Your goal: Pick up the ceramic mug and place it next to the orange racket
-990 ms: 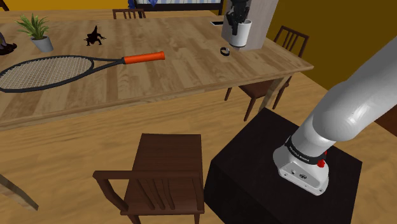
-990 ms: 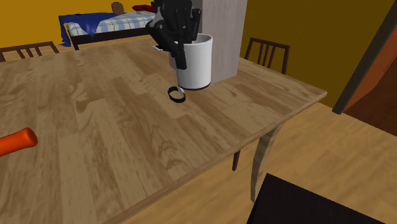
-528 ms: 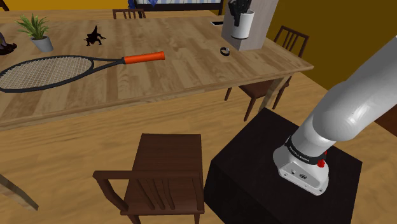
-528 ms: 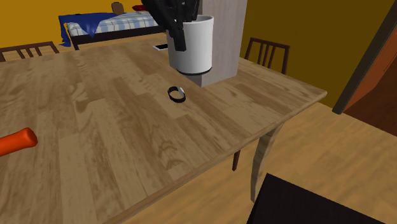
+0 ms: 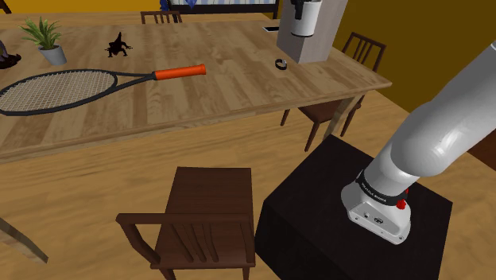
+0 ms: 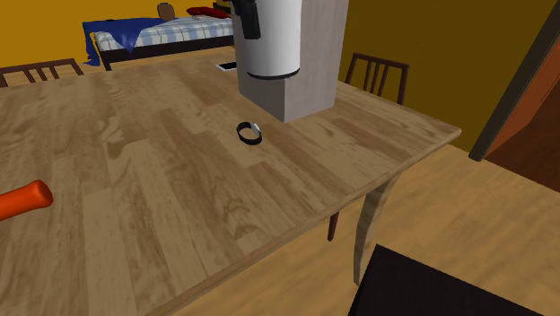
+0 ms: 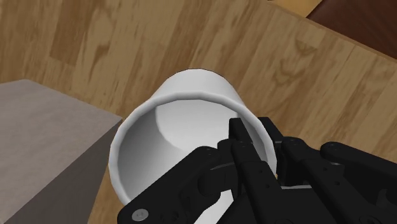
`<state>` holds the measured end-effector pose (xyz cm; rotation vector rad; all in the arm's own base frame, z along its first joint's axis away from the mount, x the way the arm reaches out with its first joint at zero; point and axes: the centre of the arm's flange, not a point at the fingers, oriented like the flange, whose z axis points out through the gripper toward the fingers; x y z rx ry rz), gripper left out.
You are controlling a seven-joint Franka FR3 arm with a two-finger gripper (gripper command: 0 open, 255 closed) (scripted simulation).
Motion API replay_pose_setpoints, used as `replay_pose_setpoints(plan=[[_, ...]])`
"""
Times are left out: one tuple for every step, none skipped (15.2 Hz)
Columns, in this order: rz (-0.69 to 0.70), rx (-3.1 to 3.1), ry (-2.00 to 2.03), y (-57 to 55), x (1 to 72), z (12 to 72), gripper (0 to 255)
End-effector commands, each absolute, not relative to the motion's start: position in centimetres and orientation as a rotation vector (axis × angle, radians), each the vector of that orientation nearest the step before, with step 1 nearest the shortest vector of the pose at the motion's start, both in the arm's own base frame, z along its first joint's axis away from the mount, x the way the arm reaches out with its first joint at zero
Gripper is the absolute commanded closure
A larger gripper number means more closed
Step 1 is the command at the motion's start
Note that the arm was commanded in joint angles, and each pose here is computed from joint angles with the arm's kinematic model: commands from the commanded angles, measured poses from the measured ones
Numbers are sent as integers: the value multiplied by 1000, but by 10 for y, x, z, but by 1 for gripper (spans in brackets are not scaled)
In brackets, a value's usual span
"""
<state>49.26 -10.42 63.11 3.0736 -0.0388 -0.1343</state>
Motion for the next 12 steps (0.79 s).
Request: replay_pose_setpoints(plan=[[-134, 3074, -39, -92, 494, 637, 255], [-134, 3074, -39, -79, 496, 637, 255], [-134, 3074, -39, -66, 497, 637, 255], [-134, 3074, -39, -53, 499, 637, 255], [-134, 3074, -39, -40, 500, 637, 255], [-134, 3074, -39, -26, 502, 637, 255], [-134, 3074, -39, -13, 503, 638, 255], [-134, 3074, -39, 0, 505, 638, 255], [-134, 3074, -39, 13, 506, 638, 255], [-134, 3074, -39, 26, 508, 638, 255], [-134, 3074, -39, 39, 509, 638, 255], [-134, 3074, -39, 52, 511, 638, 255]])
